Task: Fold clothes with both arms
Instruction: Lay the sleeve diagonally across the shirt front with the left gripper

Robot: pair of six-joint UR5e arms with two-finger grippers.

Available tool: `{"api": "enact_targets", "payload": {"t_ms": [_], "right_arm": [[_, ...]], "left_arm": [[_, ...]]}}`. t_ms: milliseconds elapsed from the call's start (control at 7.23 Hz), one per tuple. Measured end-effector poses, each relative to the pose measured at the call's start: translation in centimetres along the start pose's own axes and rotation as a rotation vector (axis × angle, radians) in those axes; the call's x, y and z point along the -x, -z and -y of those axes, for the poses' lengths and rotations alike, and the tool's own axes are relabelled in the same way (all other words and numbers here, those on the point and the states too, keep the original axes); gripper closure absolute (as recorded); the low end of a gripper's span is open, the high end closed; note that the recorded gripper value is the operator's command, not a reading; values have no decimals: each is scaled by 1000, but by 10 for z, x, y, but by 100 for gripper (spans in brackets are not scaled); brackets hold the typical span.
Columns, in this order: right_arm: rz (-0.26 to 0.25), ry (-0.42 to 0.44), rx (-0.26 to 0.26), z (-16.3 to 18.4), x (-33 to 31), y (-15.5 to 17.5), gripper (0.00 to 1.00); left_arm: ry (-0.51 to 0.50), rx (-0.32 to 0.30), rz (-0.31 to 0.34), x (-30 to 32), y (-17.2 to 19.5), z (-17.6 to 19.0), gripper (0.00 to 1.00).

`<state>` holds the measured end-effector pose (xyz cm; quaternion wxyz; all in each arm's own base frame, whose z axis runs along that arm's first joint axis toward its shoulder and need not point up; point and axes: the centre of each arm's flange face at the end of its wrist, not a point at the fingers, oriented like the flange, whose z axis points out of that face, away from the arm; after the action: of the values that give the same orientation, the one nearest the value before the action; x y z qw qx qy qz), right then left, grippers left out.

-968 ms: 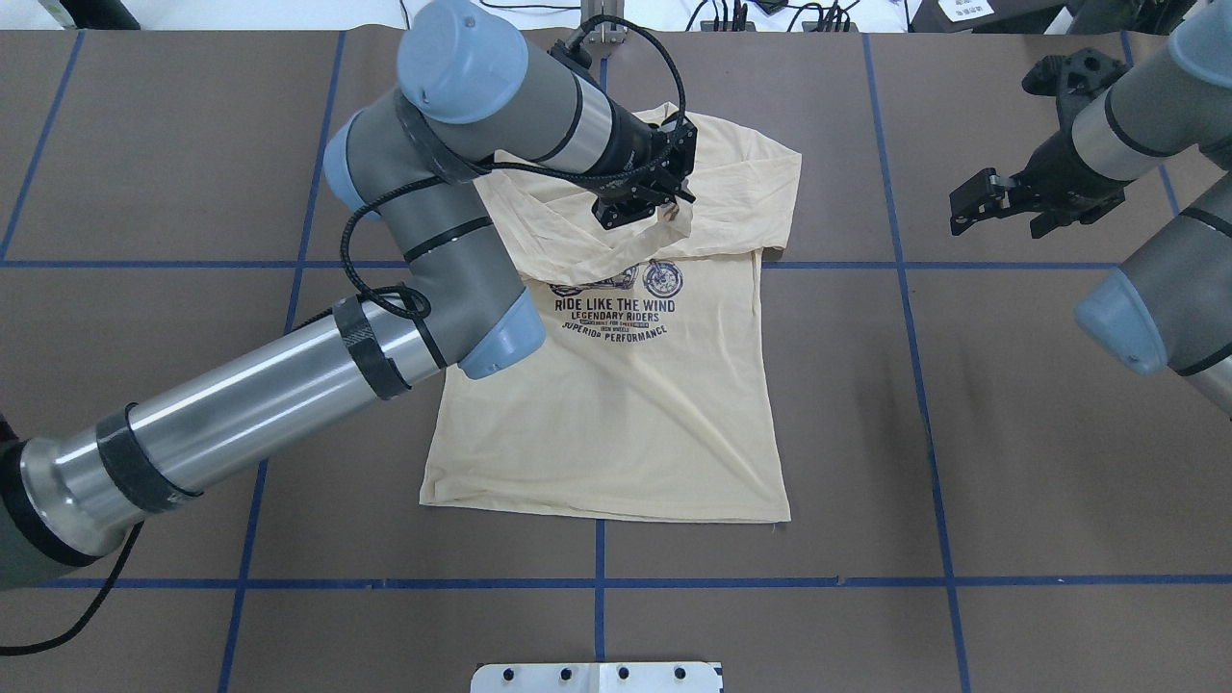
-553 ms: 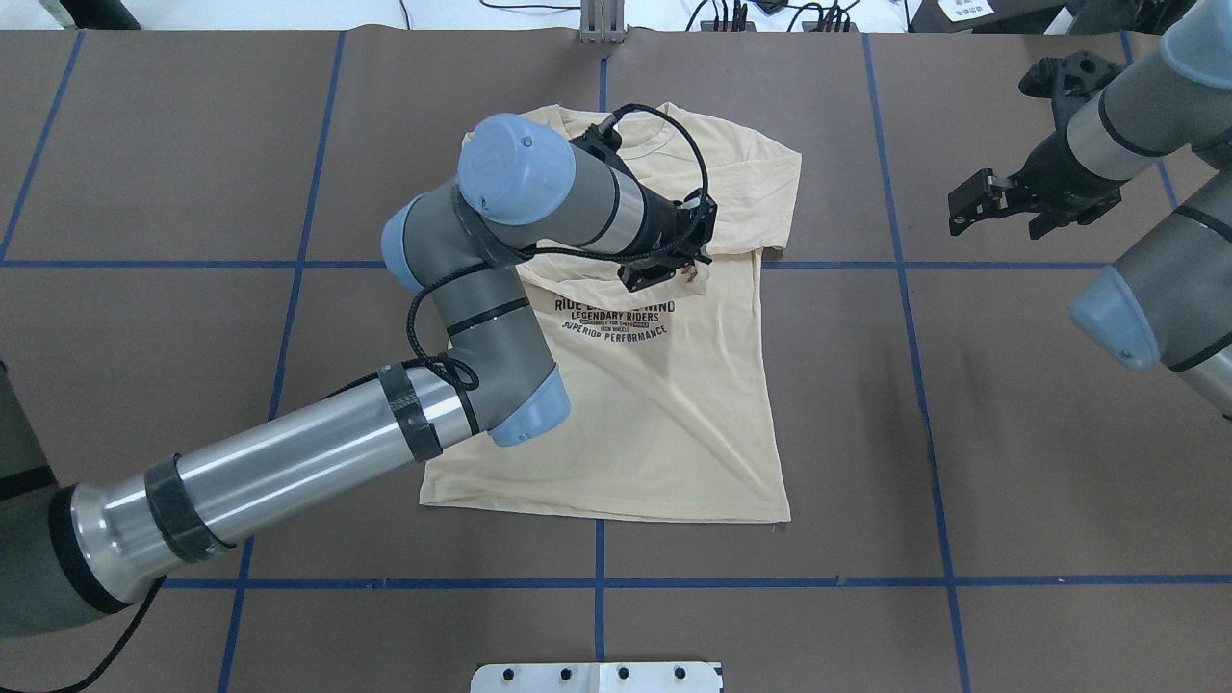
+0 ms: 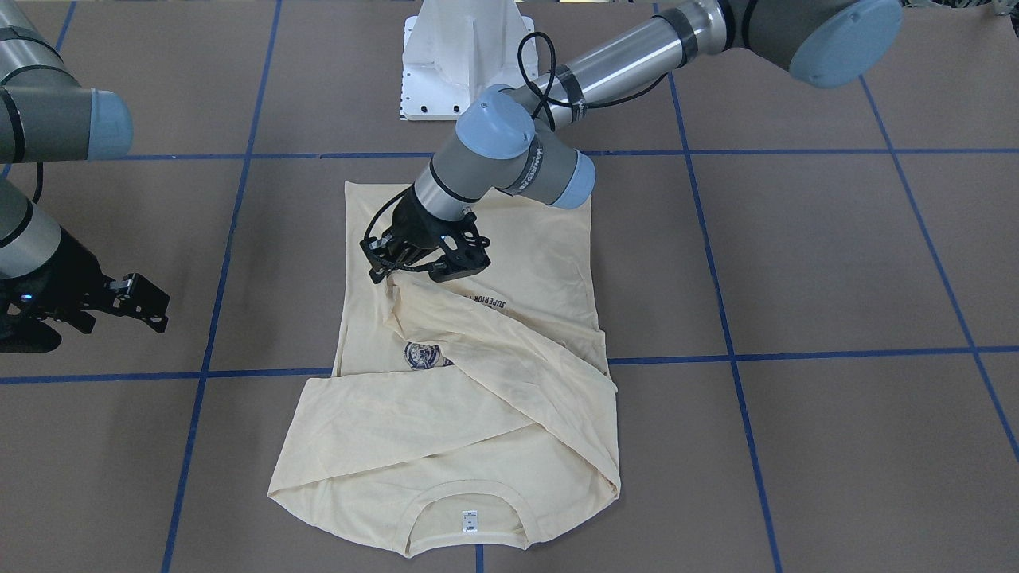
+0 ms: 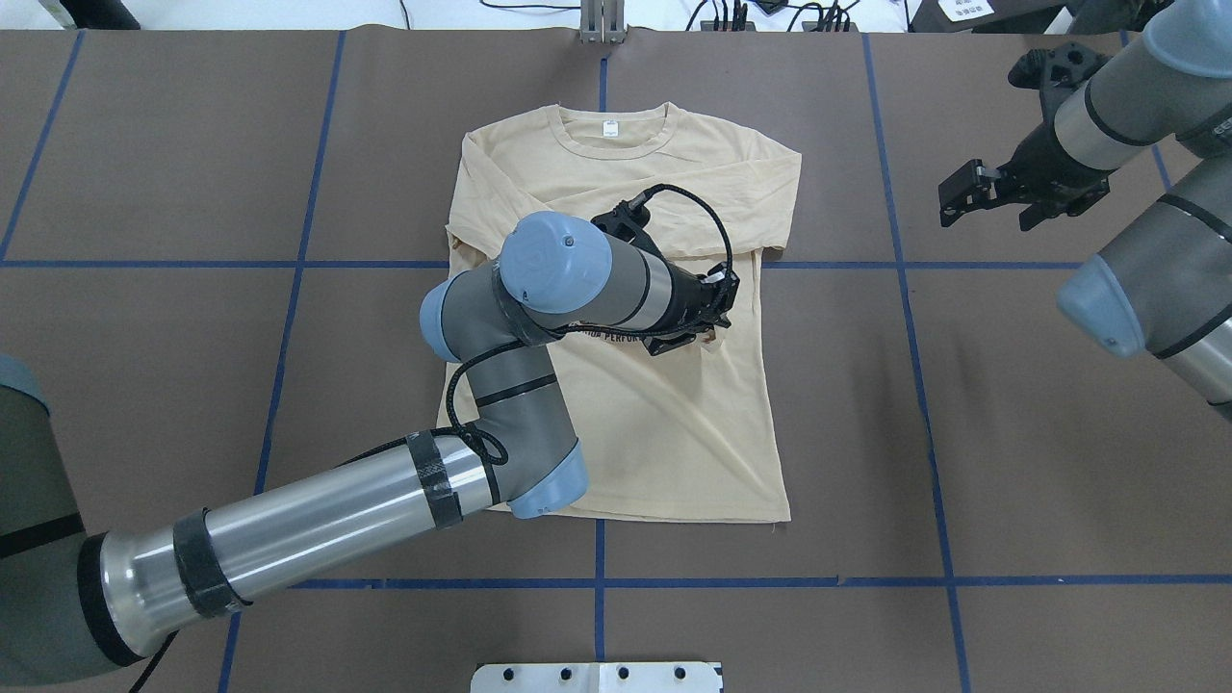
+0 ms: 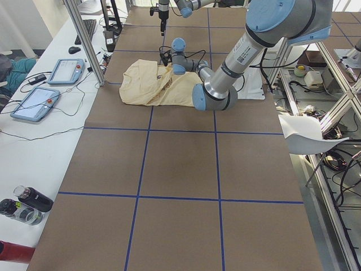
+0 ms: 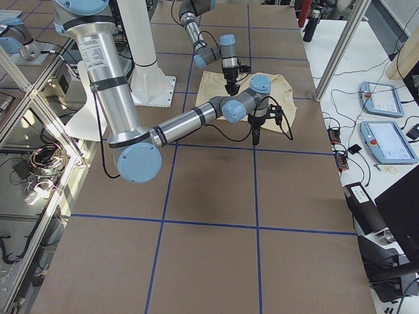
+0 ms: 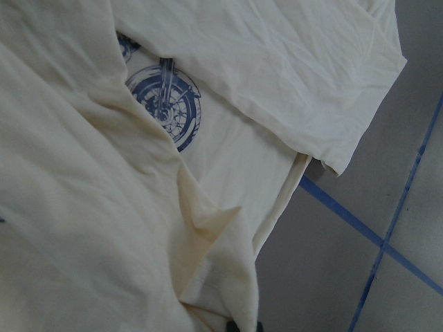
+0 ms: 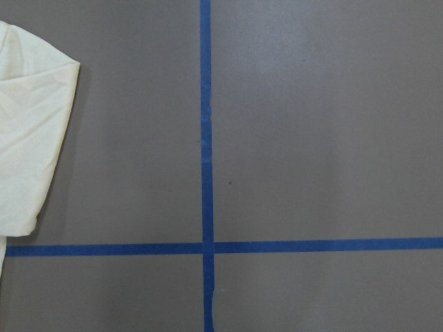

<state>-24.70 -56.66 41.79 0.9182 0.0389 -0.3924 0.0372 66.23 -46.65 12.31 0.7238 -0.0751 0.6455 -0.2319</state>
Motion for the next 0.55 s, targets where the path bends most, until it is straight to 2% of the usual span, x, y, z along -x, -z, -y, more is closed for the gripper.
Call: {"api": "enact_targets", "payload": {"t_ms": [138,415,553], "right_arm": [[-1,-1,1,0,0,0,0],[0,-4,1,1,1,-1,0],[7,-6,6,0,2,0,0]], "left_arm": [[-9,5,2,2,-1,-3,1],[-72,13,-3,9,6,-6,1],[-94,22,-21,22,26,-5,1]]}}
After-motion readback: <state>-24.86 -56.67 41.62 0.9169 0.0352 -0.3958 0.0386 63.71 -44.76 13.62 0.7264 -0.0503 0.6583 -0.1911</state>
